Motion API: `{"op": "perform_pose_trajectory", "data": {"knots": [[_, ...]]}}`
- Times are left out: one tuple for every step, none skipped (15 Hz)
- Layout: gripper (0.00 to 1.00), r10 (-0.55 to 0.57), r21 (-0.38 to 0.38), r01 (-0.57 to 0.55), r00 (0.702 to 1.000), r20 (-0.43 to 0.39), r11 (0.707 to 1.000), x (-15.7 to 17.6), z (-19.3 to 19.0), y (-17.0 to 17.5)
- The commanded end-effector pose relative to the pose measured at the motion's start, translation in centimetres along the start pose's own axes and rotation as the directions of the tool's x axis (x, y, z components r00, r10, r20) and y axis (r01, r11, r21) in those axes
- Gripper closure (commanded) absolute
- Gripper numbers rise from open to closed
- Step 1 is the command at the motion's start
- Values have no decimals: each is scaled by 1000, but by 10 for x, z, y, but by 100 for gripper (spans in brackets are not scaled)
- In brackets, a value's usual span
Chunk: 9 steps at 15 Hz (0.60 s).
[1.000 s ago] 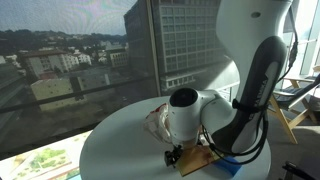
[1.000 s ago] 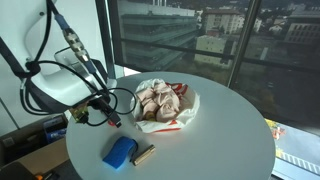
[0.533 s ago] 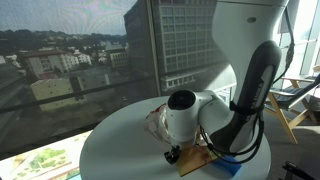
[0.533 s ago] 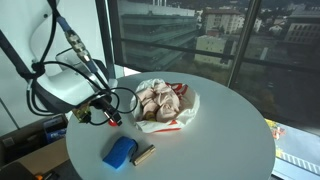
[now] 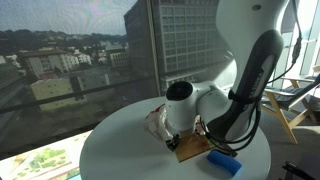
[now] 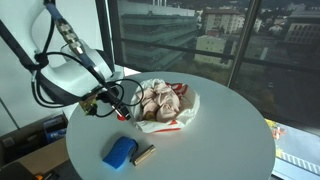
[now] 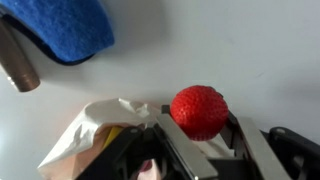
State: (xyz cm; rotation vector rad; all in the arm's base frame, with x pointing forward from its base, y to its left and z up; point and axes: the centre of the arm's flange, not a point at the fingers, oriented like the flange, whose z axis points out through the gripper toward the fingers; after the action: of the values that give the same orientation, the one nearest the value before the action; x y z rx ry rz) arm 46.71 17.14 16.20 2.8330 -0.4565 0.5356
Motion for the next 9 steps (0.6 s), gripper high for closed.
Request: {"op": "perform_pose_trajectory", "data": {"knots": [[76, 129, -30, -131, 990, -55, 991, 53, -27, 24], [76, 161, -26, -163, 984, -77, 986, 67, -28, 30], [76, 192, -18, -195, 975, -109, 981, 83, -29, 36], [76, 217, -10, -220, 967, -132, 975, 96, -29, 42], [76, 238, -3, -241, 960, -147, 971, 111, -28, 48], [76, 260, 6, -263, 951, -168, 965, 124, -26, 54], [76, 282, 6, -285, 944, -170, 958, 137, -25, 60], [76, 293, 3, -297, 939, -177, 955, 146, -24, 66], [76, 303, 2, -307, 937, -172, 952, 154, -21, 70]]}}
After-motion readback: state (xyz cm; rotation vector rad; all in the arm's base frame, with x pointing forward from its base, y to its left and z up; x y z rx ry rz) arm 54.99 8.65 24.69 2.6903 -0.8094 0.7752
